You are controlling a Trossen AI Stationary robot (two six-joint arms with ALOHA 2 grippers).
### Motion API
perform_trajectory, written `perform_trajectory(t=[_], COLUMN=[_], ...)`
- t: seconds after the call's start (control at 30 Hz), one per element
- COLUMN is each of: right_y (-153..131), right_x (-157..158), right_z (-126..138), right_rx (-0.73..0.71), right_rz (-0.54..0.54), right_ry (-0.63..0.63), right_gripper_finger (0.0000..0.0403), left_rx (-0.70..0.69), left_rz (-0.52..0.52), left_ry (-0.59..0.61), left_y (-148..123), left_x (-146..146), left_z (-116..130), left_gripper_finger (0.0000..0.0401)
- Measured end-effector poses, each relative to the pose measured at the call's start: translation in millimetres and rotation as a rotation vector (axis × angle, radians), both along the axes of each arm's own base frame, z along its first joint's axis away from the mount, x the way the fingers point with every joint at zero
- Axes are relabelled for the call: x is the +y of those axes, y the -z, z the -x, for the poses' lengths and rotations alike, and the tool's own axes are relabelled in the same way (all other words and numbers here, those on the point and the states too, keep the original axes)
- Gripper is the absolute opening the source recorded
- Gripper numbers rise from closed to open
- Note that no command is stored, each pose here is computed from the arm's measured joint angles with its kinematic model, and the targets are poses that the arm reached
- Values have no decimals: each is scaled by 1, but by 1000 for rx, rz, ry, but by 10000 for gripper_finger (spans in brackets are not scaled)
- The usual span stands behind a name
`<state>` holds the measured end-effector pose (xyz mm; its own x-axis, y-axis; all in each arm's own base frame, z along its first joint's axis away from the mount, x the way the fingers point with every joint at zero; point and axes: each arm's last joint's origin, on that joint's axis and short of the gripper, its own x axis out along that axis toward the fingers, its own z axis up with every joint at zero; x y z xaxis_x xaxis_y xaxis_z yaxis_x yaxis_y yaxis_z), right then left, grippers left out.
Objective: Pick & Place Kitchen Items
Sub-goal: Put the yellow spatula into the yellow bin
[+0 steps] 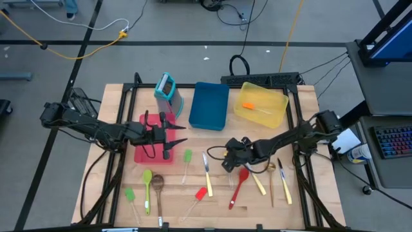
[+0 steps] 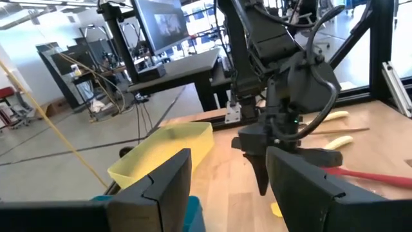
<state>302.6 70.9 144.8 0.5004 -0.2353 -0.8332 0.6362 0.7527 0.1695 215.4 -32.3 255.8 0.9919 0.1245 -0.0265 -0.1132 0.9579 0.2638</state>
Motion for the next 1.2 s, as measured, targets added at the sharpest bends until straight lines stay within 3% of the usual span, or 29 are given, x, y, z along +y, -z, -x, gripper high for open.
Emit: perform_trajectory(t=[0.37, 0.53, 1.07, 1.2], right_y=[25, 32, 42, 42], right_x=[3, 7, 14, 16], right_z=[-6, -10, 6, 7], right_rx=[18, 8, 133, 140], right_rz=[-47, -40, -45, -38], right_ry=[101, 81, 38, 13], right_gripper_finger=[215, 208, 13, 7], left_rx=[32, 39, 43, 42], left_rz=[-17, -27, -68, -68], left_ry=[0, 1, 3, 3], left_y=[3, 4, 3, 3], left_x=[0, 0, 0, 0], left_z=[0, 0, 0, 0], left_gripper_finger=[207, 207, 207, 207])
